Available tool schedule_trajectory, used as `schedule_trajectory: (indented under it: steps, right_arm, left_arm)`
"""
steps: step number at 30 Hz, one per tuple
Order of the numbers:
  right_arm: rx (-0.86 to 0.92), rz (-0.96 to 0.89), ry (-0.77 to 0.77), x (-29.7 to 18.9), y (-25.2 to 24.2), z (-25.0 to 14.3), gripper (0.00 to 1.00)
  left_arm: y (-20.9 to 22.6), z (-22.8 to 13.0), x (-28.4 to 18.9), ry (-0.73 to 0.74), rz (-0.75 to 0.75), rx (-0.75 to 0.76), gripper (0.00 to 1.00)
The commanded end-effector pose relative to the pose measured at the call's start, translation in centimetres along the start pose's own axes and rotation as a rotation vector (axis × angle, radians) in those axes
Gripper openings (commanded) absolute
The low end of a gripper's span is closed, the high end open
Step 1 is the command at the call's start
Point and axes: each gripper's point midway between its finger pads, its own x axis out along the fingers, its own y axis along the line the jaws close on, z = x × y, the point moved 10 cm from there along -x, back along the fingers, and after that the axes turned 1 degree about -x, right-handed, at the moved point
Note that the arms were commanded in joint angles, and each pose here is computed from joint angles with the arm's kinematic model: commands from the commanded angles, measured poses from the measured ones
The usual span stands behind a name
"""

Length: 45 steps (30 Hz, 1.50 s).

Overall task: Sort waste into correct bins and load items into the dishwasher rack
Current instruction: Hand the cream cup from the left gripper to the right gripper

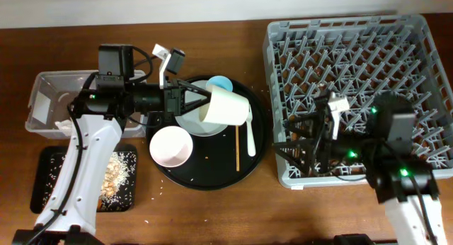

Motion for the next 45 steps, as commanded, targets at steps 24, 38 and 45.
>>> schedule_trajectory:
  steps: [24,38,45]
  right_arm:
    - [-0.521,0.413,-0.047,7.3,-1.0,3.7,0.77]
    - [-0.523,0.412,-0.062,8.0,-0.2,4.4,0.42]
    - [-0.355,0.245,-0.096,6.9,-2.2,5.3,0.39]
  left_arm:
    - [-0.8,0.7,2.1,0.024,0.006,0.099,0.0]
    - [-0.6,0.7,2.1,0.026,0.031,0.092,0.21]
    - [2.8,-0.8,0.9,0.096,0.523,-0.014,0.52]
